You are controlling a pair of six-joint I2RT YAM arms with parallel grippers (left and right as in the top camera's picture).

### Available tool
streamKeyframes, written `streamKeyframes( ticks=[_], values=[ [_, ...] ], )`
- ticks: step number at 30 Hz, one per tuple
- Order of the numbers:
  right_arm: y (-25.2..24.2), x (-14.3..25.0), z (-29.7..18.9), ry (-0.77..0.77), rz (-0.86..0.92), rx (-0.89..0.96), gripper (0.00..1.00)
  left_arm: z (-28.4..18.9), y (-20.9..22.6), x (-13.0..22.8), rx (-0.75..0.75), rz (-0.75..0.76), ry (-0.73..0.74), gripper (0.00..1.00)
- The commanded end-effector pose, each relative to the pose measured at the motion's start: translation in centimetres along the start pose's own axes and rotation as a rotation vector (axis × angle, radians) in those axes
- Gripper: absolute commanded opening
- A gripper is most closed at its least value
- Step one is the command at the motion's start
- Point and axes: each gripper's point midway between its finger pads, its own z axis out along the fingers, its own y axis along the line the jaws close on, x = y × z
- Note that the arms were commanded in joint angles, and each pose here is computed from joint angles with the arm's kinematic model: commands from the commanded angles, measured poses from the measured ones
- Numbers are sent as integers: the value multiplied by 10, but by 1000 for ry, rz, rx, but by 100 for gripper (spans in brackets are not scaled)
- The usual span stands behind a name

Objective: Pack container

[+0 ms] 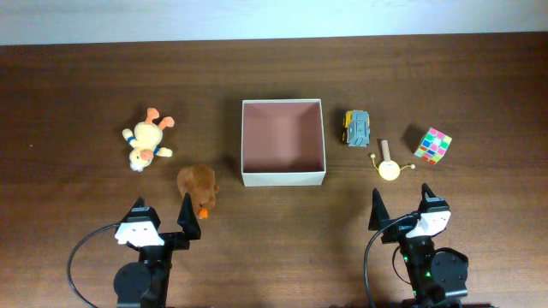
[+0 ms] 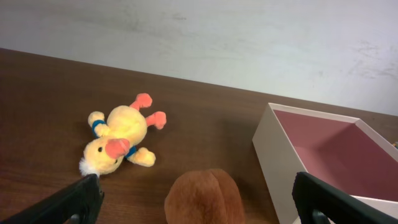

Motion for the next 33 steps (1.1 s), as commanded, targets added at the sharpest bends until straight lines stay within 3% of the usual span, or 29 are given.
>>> streamKeyframes(
  ticks=[1,33],
  values=[
    [-1,1,0,0,1,4,98,0,0,2,6,19,2,99],
    [9,-8,-1,-35,4,-56,99,0,0,2,6,19,2,99]
  ],
)
